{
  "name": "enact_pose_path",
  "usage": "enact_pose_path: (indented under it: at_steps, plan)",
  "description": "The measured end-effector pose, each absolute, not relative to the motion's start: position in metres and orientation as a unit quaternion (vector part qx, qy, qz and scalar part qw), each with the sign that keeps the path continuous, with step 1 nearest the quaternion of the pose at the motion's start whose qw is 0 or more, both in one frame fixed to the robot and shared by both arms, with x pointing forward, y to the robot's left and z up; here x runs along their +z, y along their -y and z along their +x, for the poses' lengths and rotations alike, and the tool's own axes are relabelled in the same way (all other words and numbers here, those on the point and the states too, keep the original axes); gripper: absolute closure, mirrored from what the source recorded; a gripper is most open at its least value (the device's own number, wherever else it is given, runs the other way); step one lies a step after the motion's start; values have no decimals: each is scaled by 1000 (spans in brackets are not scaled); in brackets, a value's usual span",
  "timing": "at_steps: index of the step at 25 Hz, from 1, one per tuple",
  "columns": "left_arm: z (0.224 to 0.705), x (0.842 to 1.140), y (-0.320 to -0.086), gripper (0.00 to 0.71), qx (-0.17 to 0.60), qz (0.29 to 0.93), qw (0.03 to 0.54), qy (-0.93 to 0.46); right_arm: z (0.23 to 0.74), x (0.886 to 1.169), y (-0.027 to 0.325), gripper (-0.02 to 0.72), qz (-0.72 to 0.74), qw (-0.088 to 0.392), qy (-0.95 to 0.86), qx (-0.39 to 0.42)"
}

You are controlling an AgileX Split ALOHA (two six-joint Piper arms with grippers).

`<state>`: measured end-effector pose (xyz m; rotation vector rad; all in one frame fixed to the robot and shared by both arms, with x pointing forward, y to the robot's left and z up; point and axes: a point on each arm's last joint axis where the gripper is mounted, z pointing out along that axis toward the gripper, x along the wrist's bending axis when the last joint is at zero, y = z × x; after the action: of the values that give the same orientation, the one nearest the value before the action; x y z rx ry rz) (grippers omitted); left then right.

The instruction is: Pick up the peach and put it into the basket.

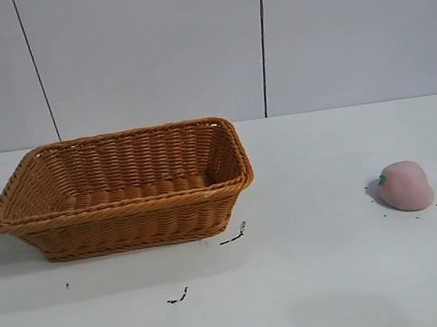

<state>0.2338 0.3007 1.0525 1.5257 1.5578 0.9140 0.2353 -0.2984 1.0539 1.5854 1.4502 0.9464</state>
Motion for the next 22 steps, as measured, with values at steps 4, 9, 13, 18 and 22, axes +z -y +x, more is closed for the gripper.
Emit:
enact_pose_path:
  at_steps: [4,9,13,18,22]
  plan:
    - [234,1052,-301,17,358,597,379,-610,235,1054,298,113,623,387,-570,372]
    - [234,1052,-301,17,358,597,379,-610,235,1054,298,113,623,387,-570,372]
    - [234,1052,-301,17,358,597,379,-610,243,1063,299,113,628,378,-575,364]
    - [234,1052,-301,17,358,597,379,-610,294,1104,302,113,646,349,-591,336]
    - [234,1052,-301,17,358,597,379,-610,357,1119,306,113,673,295,-616,284]
